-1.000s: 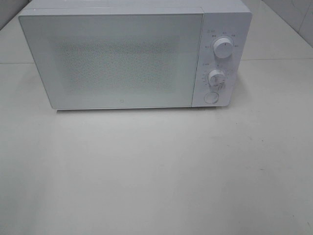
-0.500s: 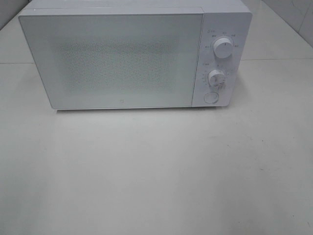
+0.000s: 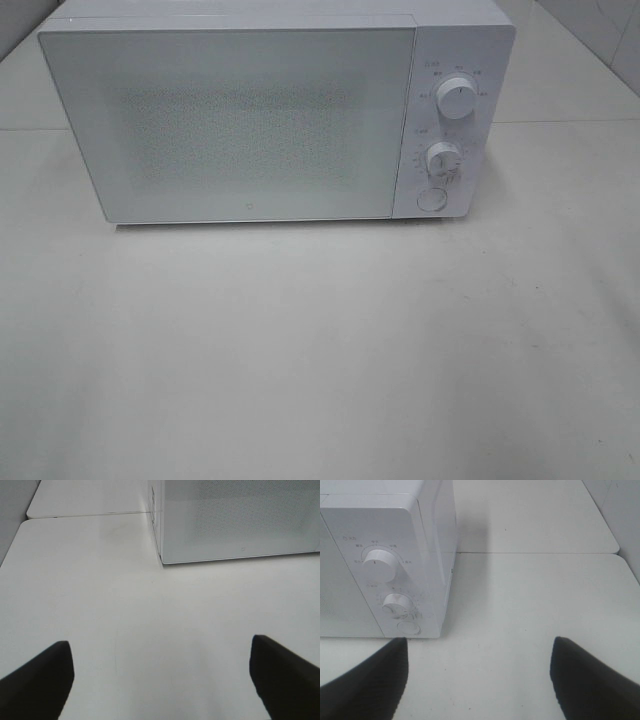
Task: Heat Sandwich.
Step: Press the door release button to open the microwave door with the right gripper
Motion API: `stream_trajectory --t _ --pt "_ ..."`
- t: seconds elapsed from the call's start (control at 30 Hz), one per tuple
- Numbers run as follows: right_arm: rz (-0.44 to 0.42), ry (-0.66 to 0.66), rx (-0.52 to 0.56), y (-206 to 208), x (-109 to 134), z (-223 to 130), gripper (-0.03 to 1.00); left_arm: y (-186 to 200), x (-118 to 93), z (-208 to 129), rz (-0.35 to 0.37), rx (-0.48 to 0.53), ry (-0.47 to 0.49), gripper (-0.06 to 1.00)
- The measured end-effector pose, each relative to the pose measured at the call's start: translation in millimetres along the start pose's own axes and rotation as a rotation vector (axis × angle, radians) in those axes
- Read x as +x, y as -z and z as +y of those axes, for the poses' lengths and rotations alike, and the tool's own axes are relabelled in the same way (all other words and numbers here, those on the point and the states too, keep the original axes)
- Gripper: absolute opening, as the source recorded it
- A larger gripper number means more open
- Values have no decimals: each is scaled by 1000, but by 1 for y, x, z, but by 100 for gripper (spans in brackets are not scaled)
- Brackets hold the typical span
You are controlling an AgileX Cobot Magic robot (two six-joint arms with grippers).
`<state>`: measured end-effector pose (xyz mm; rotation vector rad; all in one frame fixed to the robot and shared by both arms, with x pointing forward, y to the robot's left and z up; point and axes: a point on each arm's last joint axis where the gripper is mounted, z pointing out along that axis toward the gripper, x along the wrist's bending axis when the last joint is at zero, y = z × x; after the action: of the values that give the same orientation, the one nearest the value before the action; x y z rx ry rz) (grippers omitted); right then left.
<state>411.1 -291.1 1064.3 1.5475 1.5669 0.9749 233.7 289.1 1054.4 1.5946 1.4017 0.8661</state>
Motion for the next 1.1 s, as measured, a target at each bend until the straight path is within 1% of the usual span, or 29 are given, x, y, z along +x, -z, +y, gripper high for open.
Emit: stream_trajectory --t 0.2,0.3,0.4,0.43,0.5,0.53,0.57,0.7,0.73,0.83,0.87,0.9,0.97,1.0,1.03,1.1 --pt "8 0 -17 -23 1 2 76 0 0 0 0 0 0 89" --pt "17 -3 -47 -42 2 3 76 0 0 0 0 0 0 89" --pt "21 -8 -59 -50 3 3 76 0 0 0 0 0 0 89" --pt "25 -10 -73 -59 3 2 76 0 0 0 0 0 0 89" --pt "32 -12 -108 -66 4 -2 76 0 0 0 0 0 0 89" --pt "32 -12 -108 -66 4 -2 76 0 0 0 0 0 0 89" --pt "38 -14 -134 -72 4 -8 76 0 0 0 0 0 0 89" --pt "44 -25 -155 -78 4 -19 76 0 0 0 0 0 0 89" --pt "48 -46 -161 -82 7 -27 76 0 0 0 0 0 0 89" --pt "63 -35 -171 -84 13 -33 76 0 0 0 0 0 0 89" --pt "81 7 -184 -86 22 -38 76 0 0 0 0 0 0 89" --pt "89 17 -181 -88 27 -42 76 0 0 0 0 0 0 89" --pt "96 41 -190 -91 35 -47 76 0 0 0 0 0 0 89" --pt "96 41 -190 -91 35 -47 76 0 0 0 0 0 0 89" --pt "98 50 -188 -95 43 -55 76 0 0 0 0 0 0 89" --pt "87 41 -198 -97 47 -61 76 0 0 0 0 0 0 89"
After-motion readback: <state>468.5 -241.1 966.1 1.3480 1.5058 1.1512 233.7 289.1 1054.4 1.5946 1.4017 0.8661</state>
